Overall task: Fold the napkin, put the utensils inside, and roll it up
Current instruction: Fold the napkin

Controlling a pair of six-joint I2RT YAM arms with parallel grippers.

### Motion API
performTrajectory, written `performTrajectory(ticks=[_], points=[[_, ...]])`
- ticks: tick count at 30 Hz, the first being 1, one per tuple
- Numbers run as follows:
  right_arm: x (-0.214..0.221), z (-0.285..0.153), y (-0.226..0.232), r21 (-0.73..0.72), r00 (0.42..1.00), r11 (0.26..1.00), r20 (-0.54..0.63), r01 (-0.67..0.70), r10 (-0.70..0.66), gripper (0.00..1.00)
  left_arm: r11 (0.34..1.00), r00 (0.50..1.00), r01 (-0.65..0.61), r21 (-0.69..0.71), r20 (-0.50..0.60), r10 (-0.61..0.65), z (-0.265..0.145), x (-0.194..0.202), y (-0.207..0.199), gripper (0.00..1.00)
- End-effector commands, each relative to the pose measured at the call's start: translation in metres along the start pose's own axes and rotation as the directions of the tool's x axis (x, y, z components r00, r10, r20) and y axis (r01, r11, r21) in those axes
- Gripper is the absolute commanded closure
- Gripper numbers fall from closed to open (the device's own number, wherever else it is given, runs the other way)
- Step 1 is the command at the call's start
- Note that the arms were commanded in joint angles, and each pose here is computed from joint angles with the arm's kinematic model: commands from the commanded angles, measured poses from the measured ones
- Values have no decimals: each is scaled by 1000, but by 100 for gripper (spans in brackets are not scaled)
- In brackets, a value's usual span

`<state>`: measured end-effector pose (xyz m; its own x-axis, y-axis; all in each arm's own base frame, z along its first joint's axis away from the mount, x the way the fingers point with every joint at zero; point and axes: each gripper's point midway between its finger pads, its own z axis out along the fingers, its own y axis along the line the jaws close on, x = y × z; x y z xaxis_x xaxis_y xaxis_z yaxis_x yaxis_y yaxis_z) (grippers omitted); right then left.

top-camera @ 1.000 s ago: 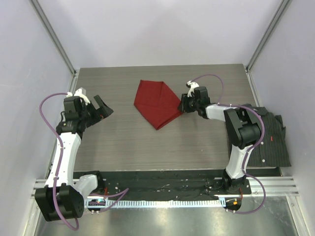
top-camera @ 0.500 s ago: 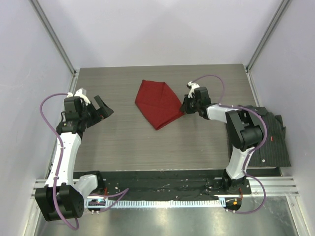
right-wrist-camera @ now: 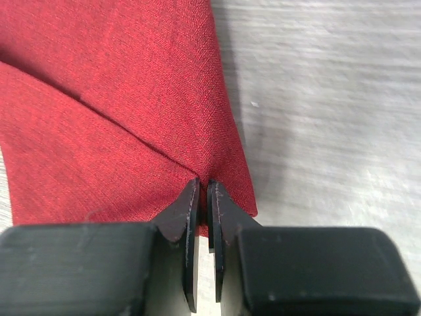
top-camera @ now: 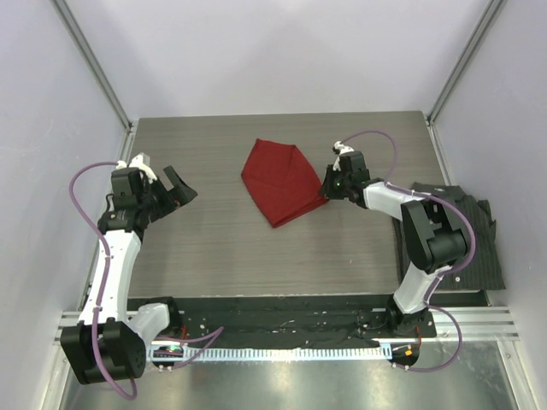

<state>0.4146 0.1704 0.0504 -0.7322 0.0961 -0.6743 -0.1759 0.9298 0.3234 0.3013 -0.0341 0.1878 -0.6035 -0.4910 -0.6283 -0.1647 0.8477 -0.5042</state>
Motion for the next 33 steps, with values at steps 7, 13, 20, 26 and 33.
performTrajectory(ticks=[7,13,20,26,33], points=[[-14,-31,-4,63,997,998,73,-21,17,73,999,1000,-2,38,29,1,-1,-7,-7,0],[-18,-36,0,44,996,998,67,52,-55,32,999,1000,-2,38,28,1,-1,-7,-7,0],[-9,-30,0,18,994,994,23,105,-106,23,999,1000,0,43,22,-1,0,-6,-7,0],[6,-17,-8,5,993,994,-44,110,-110,28,999,1000,0,44,22,-1,0,-6,-8,0],[8,-10,-20,25,991,992,-64,122,-121,36,999,1000,4,45,13,-5,2,-4,-7,0]])
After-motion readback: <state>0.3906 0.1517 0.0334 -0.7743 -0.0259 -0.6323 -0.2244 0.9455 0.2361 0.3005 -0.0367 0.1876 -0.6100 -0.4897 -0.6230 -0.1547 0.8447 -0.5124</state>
